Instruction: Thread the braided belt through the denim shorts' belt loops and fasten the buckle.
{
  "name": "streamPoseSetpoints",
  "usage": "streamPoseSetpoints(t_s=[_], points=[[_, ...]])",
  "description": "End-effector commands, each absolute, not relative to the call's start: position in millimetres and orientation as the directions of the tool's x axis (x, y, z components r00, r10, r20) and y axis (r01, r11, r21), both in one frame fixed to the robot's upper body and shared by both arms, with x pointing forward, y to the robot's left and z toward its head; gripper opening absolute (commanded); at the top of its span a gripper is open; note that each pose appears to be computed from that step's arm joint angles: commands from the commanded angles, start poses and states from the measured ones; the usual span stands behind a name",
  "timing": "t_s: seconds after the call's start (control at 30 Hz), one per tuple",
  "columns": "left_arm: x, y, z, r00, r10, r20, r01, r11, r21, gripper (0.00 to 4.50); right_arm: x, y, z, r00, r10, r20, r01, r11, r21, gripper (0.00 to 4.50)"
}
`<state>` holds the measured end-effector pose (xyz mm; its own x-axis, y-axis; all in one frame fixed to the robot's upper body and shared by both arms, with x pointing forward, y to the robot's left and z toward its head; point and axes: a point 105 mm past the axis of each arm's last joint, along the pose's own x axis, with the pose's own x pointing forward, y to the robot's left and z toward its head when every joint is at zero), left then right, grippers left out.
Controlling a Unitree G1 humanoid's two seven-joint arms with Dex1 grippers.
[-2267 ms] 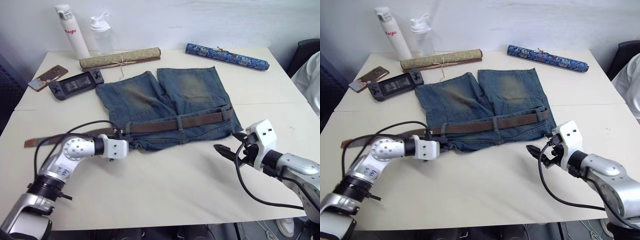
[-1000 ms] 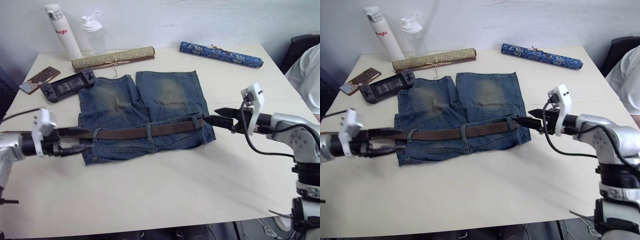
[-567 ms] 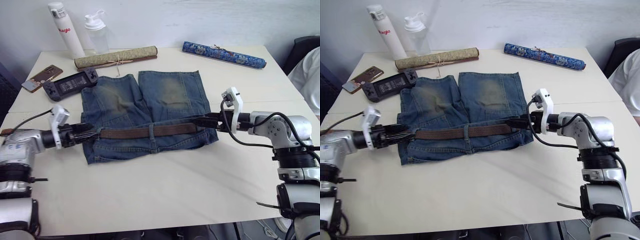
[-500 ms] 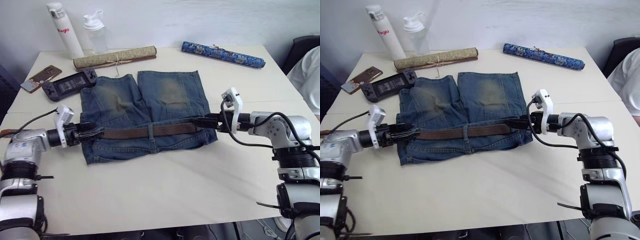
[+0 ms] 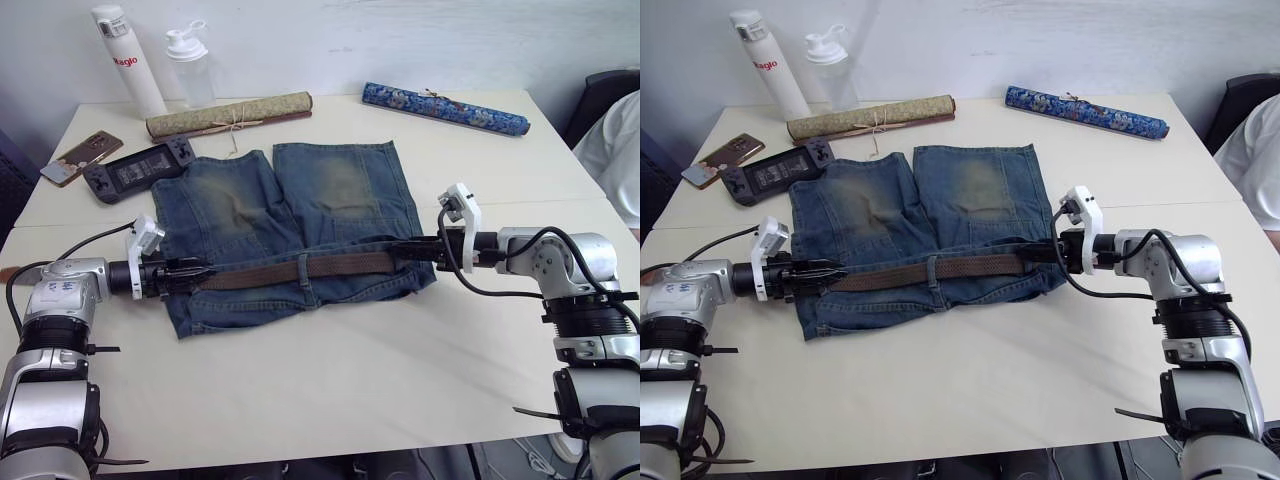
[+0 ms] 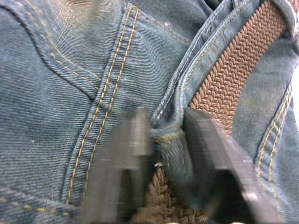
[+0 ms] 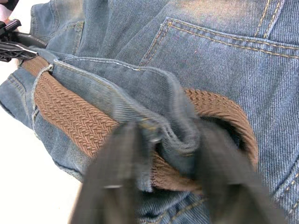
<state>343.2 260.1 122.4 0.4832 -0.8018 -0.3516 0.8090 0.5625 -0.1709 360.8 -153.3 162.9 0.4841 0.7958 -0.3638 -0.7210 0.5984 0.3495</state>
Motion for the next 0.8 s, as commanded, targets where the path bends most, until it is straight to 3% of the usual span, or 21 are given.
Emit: streamPoseSetpoints(t_s=[0.03,0.37,0.53,0.6,0.67,0.8], points=[[341,263,121,0.476,-0.791,-0.383,0.814,0.562,-0.149,0.00,357,-153,170,0.473,0.818,-0.327,-0.748,0.569,0.342,0.06],[382,254,158,0.641,-0.725,-0.251,0.760,0.646,0.073,0.00,384,-170,194,0.644,0.729,-0.232,-0.715,0.682,0.156,0.06],[396,253,188,0.733,-0.673,-0.100,0.671,0.690,0.271,0.00,382,-177,220,0.707,0.701,-0.095,-0.704,0.710,-0.006,0.06],[391,253,203,0.723,-0.691,-0.017,0.665,0.688,0.291,0.00,368,-176,236,0.688,0.726,-0.009,-0.725,0.687,-0.047,0.06],[369,247,212,0.661,-0.750,0.023,0.707,0.632,0.317,0.00,334,-170,252,0.608,0.791,0.074,-0.786,0.612,-0.084,0.06],[299,230,198,0.564,-0.824,-0.055,0.770,0.499,0.398,0.00,253,-160,235,0.433,0.901,0.012,-0.896,0.432,-0.101,0.06]])
